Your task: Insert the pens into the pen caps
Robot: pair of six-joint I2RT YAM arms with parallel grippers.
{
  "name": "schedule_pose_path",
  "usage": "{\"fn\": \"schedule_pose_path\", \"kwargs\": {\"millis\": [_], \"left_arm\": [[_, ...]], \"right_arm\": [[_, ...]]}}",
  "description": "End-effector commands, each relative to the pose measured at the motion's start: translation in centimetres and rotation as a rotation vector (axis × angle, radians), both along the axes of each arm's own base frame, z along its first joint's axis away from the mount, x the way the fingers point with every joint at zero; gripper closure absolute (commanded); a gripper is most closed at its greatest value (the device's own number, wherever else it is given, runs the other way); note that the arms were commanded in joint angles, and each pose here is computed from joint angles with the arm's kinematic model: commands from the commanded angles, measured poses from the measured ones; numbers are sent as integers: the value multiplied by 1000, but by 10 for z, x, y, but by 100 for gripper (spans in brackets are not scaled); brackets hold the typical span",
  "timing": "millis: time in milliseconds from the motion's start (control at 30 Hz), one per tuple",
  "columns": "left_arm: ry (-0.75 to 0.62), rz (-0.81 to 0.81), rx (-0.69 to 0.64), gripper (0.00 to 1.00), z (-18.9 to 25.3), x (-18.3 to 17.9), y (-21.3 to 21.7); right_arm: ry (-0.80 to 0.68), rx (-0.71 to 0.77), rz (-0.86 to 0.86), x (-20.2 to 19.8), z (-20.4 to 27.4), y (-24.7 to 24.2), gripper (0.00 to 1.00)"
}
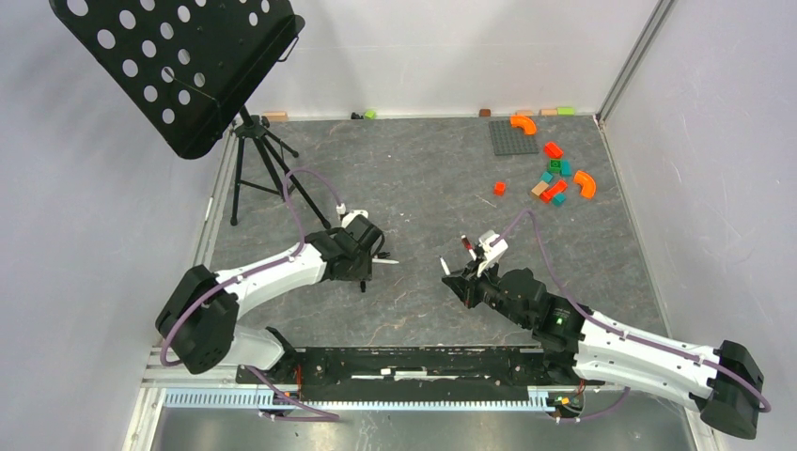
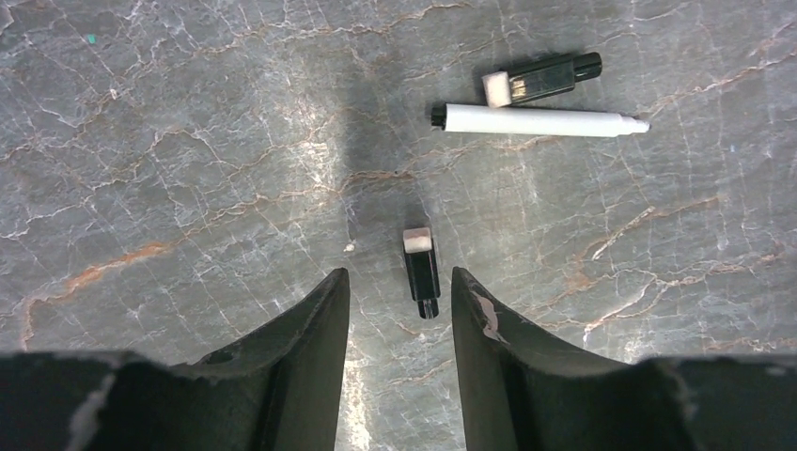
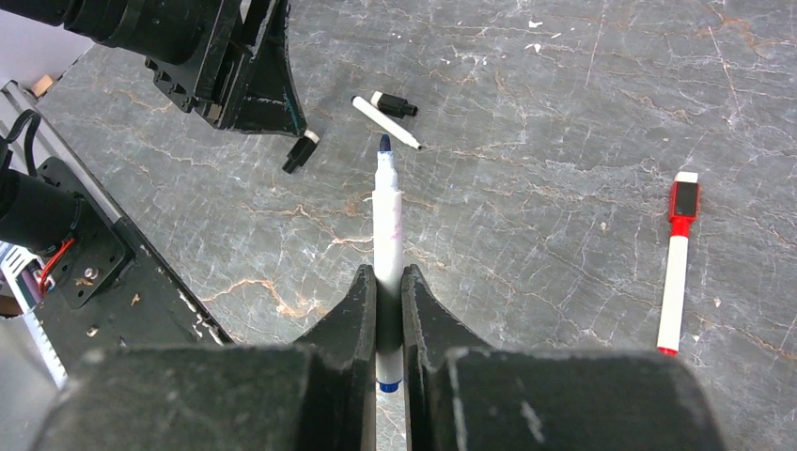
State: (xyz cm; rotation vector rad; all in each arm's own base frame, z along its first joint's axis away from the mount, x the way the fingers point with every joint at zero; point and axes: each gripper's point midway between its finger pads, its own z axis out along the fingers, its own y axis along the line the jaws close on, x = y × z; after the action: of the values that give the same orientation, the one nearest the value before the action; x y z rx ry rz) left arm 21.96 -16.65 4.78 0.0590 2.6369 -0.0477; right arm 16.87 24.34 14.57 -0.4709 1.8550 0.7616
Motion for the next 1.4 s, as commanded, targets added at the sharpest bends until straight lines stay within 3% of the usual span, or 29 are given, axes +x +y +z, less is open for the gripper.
{"fn": "schedule_pose_path", "kwargs": {"millis": [0, 467, 933, 1367], "left_arm": [[3, -16, -16, 51, -9, 3, -1], [63, -41, -41, 62, -30, 0, -12], [145, 0, 64, 64, -38, -8, 2], [182, 44, 85, 65, -41, -17, 1]], "right_arm": [[-14, 8, -15, 1, 1, -3, 100], [-18, 8, -7, 2, 3, 0, 100], [-16, 11, 3, 1, 1, 3, 100], [-10, 16, 10, 1, -2, 5, 100]]}}
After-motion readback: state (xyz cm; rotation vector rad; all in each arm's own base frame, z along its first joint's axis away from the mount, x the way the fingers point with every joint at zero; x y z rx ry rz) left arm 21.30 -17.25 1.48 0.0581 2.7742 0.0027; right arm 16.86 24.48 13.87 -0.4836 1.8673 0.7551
